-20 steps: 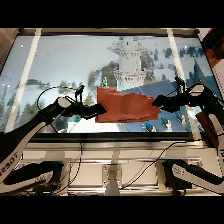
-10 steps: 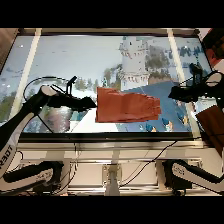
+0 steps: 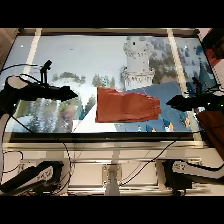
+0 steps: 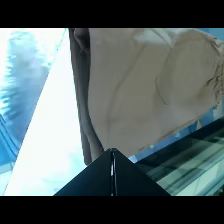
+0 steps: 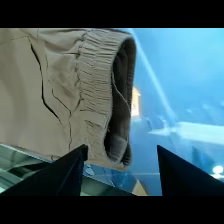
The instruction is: Fold the clothes and pants, and hang the long-sleeved shirts on hangers.
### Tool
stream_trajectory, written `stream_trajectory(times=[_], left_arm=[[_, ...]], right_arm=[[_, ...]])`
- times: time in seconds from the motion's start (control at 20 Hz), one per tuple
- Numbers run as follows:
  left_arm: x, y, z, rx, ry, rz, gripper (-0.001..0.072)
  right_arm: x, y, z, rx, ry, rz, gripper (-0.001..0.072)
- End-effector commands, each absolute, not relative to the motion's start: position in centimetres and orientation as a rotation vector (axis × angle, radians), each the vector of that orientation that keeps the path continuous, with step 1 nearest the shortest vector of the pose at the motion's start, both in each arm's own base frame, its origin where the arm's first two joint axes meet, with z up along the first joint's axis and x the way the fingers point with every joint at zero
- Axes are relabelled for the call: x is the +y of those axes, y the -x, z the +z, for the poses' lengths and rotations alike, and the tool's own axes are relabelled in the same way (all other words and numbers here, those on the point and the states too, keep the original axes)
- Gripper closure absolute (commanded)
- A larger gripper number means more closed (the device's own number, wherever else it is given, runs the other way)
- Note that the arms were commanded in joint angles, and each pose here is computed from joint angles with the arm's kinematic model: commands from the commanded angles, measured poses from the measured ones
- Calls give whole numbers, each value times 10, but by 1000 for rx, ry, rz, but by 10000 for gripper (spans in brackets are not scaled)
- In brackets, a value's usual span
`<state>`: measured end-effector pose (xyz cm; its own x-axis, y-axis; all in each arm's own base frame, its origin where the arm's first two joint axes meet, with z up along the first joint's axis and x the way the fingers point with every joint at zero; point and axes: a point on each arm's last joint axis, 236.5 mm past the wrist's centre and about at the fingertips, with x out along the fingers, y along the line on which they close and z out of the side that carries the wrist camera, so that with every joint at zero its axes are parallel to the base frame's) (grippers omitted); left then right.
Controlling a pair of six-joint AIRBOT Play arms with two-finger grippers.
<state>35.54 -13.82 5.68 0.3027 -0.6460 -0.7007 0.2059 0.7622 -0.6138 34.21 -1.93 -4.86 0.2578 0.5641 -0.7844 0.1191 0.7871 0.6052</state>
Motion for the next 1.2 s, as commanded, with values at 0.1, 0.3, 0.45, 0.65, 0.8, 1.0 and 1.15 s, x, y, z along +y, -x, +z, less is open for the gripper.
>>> stream_trajectory(times=[0.1, 0.3, 0.45, 0.65, 0.8, 1.0, 1.15], left_arm=[[-158, -343, 71, 1111, 383, -649, 702], [-176, -335, 71, 1123, 354, -695, 701], [-178, -337, 72, 1110, 351, -694, 701], [-177, -340, 72, 1100, 351, -687, 701], [-173, -343, 70, 1093, 331, -669, 702], [-159, -361, 73, 1027, 269, -605, 702], [-144, -384, 105, 905, 176, -553, 702]], right_arm=[[18, -353, -97, 1348, -803, 368, 160], [48, -360, -119, 1385, -826, 376, 150], [76, -356, -128, 1437, -842, 419, 190], [107, -374, -112, 1338, -849, 520, 357], [116, -391, -92, 1255, -921, 546, 689], [116, -407, -37, 1154, -853, 671, 690], [94, -423, 33, 1015, -778, 731, 690]])
